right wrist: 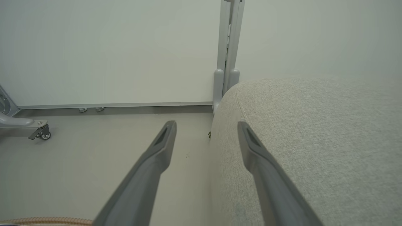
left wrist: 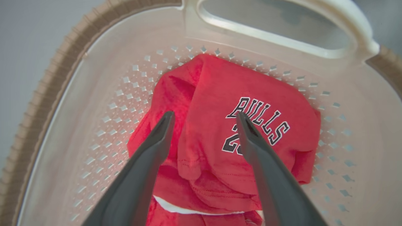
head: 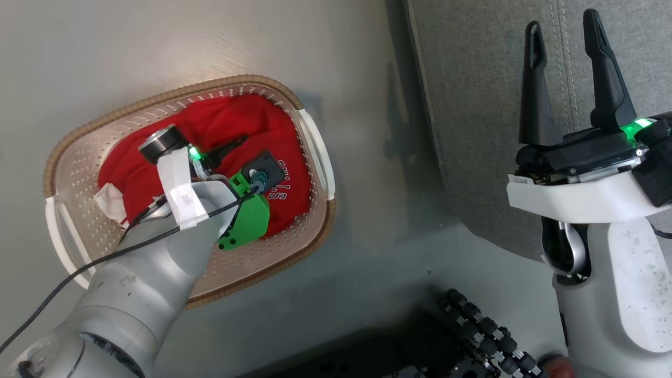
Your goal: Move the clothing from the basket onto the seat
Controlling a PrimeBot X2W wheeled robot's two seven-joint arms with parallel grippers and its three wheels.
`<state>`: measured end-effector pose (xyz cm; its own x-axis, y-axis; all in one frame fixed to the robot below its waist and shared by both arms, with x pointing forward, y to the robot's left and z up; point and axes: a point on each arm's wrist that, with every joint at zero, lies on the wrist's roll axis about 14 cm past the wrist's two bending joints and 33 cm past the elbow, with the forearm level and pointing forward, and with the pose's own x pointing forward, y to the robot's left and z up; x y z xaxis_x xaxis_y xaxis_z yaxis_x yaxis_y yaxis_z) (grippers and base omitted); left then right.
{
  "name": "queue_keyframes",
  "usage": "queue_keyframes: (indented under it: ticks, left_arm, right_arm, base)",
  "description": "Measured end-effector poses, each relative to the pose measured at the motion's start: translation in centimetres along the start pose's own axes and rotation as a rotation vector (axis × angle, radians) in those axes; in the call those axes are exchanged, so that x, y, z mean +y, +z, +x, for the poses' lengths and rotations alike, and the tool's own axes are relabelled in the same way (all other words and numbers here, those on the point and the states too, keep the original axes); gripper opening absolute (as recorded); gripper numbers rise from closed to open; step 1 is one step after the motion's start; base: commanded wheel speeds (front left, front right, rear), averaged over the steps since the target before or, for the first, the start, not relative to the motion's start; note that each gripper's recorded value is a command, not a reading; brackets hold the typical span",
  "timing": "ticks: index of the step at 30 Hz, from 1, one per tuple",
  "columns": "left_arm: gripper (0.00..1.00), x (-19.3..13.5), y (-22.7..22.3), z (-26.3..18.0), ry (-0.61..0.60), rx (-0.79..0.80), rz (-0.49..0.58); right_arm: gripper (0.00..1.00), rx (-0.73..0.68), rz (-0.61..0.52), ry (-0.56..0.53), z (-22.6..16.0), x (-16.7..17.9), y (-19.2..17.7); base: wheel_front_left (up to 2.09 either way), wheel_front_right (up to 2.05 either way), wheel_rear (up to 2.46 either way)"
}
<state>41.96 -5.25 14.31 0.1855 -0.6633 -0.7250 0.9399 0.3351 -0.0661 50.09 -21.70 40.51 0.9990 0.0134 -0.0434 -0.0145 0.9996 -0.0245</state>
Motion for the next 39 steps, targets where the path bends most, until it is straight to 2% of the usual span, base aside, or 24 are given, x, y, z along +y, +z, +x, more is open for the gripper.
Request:
queue_keyframes:
  ticks: [7, 16, 17, 18, 24, 29, 39]
  left_arm:
    - [1.00, 0.2, -2.2, 2.2, -0.026, 0.103, 0.079]
    - [1.00, 0.3, -4.9, 3.8, -0.029, 0.186, 0.079]
    - [0.45, 0.2, -5.1, 3.9, -0.033, 0.194, 0.054]
    - [0.00, 0.1, -5.2, 3.9, -0.034, 0.193, 0.037]
    - [0.00, -0.1, -4.1, 3.8, -0.040, 0.142, 0.006]
    - [0.00, -0.2, -1.5, 3.1, -0.014, 0.043, -0.041]
    - [0.00, -2.1, 1.7, -1.4, 0.073, -0.091, -0.313]
  right_arm:
    - [1.00, 0.047, -0.010, -0.021, -0.3, -0.8, -1.7]
    - [1.00, 0.086, -0.012, -0.037, -0.3, -1.5, -3.4]
    - [1.00, 0.090, -0.013, -0.038, -0.3, -1.5, -3.6]
    - [1.00, 0.093, -0.013, -0.038, -0.4, -1.6, -3.7]
    - [1.00, 0.093, -0.006, -0.041, -0.2, -1.6, -3.8]
    - [1.00, 0.070, -0.009, -0.044, -0.3, -1.6, -2.6]
    - [1.00, 0.016, -0.016, -0.028, -1.7, -1.1, 1.0]
  base:
    - [0.00, 0.00, 0.00]
    - [0.00, 0.00, 0.00]
    - [0.00, 0.00, 0.00]
    - [0.00, 0.00, 0.00]
    - [0.00, 0.00, 0.00]
    - [0.00, 0.00, 0.00]
    - [0.00, 0.00, 0.00]
